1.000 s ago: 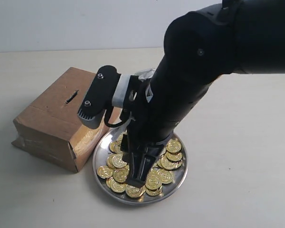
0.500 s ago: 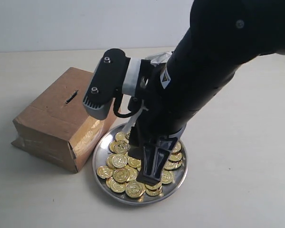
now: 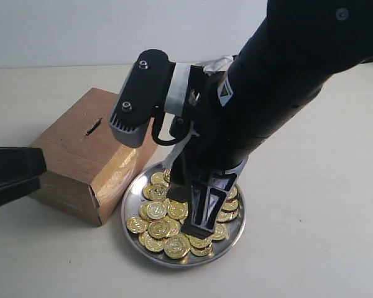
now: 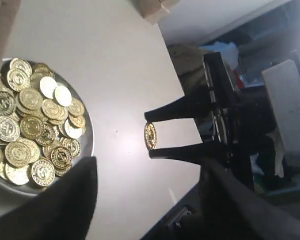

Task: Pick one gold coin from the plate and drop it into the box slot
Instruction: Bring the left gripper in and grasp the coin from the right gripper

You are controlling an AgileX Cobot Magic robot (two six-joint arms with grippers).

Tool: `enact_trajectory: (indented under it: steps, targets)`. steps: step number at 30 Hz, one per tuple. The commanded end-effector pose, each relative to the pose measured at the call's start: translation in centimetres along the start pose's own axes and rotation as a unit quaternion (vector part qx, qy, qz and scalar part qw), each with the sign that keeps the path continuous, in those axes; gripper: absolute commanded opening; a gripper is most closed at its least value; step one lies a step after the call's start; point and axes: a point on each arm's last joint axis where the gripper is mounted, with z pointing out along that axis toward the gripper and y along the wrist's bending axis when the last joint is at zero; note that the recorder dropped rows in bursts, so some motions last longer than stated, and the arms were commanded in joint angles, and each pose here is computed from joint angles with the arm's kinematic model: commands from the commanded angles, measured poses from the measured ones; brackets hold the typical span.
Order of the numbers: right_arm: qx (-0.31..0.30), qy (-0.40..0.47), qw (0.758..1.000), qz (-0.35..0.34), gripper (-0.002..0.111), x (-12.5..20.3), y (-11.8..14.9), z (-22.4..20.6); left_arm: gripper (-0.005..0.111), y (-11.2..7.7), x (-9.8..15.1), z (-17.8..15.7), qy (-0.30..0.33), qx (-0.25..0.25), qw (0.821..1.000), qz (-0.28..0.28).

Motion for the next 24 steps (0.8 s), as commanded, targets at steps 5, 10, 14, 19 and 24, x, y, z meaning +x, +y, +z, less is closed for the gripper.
enact_trajectory:
  steps: [5, 10, 14, 19, 24]
  targets:
    - [0.007, -0.008, 1.000, -0.029, 0.000, -0.2, -0.1, -0.4, 0.054, 4.2, -3.6, 4.8, 0.103, 0.045, 0.993, -0.023]
    - [0.017, -0.010, 0.999, -0.033, 0.000, -0.2, -0.3, -0.4, 0.054, 4.5, -3.7, 9.8, 0.184, 0.084, 0.979, -0.014]
    - [0.010, 0.008, 0.999, -0.033, 0.000, -0.1, -0.5, 0.8, 0.054, 3.6, -4.2, 12.1, 0.195, 0.083, 0.977, 0.015]
    - [0.011, 0.011, 0.999, -0.032, 0.000, -0.3, -0.7, 1.9, 0.054, 4.0, -3.8, 13.7, 0.214, 0.069, 0.974, 0.008]
    - [0.020, -0.003, 0.999, -0.033, 0.000, -0.5, -0.9, 1.9, 0.054, 3.7, -3.3, 14.3, 0.219, 0.074, 0.973, 0.001]
